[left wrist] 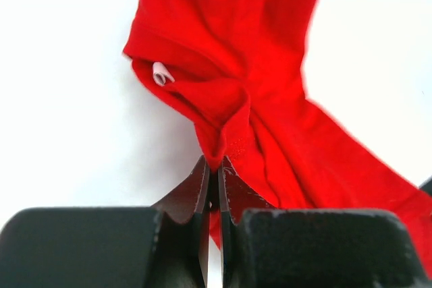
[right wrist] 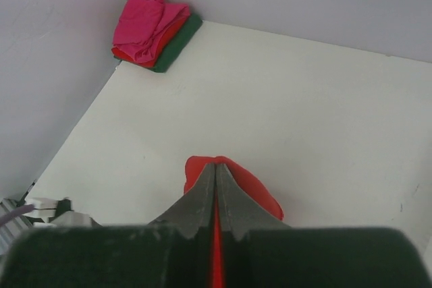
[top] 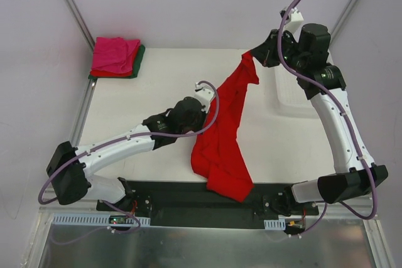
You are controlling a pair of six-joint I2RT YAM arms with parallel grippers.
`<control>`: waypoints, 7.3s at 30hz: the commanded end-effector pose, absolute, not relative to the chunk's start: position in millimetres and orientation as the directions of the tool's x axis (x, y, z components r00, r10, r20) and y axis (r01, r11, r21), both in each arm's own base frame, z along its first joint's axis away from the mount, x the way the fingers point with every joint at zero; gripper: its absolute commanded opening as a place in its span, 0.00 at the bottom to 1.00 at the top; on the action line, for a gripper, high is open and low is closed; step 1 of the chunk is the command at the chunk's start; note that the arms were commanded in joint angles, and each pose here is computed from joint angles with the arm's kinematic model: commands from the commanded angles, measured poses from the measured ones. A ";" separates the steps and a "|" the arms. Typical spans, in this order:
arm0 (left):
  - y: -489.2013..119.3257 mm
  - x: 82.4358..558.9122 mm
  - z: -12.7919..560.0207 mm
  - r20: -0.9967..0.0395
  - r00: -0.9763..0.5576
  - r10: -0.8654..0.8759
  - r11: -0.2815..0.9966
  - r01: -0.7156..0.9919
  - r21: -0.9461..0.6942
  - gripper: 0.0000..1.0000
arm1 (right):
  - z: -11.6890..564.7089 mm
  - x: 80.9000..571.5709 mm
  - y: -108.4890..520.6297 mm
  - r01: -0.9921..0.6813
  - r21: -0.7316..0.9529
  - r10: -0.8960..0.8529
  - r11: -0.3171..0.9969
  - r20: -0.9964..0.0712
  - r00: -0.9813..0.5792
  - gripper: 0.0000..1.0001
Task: Fold and stack the t-shirts
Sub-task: Flatten out the tshirt
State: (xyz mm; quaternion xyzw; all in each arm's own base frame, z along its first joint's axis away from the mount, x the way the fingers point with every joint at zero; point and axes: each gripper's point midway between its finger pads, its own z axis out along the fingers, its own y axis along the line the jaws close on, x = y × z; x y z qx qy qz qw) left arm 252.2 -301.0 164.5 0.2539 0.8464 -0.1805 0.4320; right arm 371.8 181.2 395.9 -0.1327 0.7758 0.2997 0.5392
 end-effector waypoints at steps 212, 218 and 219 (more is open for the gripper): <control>-218.3 152.1 132.5 -0.510 -0.848 0.143 0.703 0.450 -0.551 0.24 | 215.3 300.5 153.8 -0.099 0.410 0.173 0.907 -0.576 -0.799 0.01; -223.5 145.7 126.9 -0.469 -0.865 0.181 0.705 0.447 -0.551 0.55 | 207.8 303.0 132.5 -0.012 0.306 0.176 0.952 -0.579 -0.796 0.03; -224.5 144.7 128.2 -0.468 -0.864 0.186 0.700 0.451 -0.554 0.68 | 206.9 304.4 128.0 0.007 0.288 0.181 0.958 -0.584 -0.791 0.07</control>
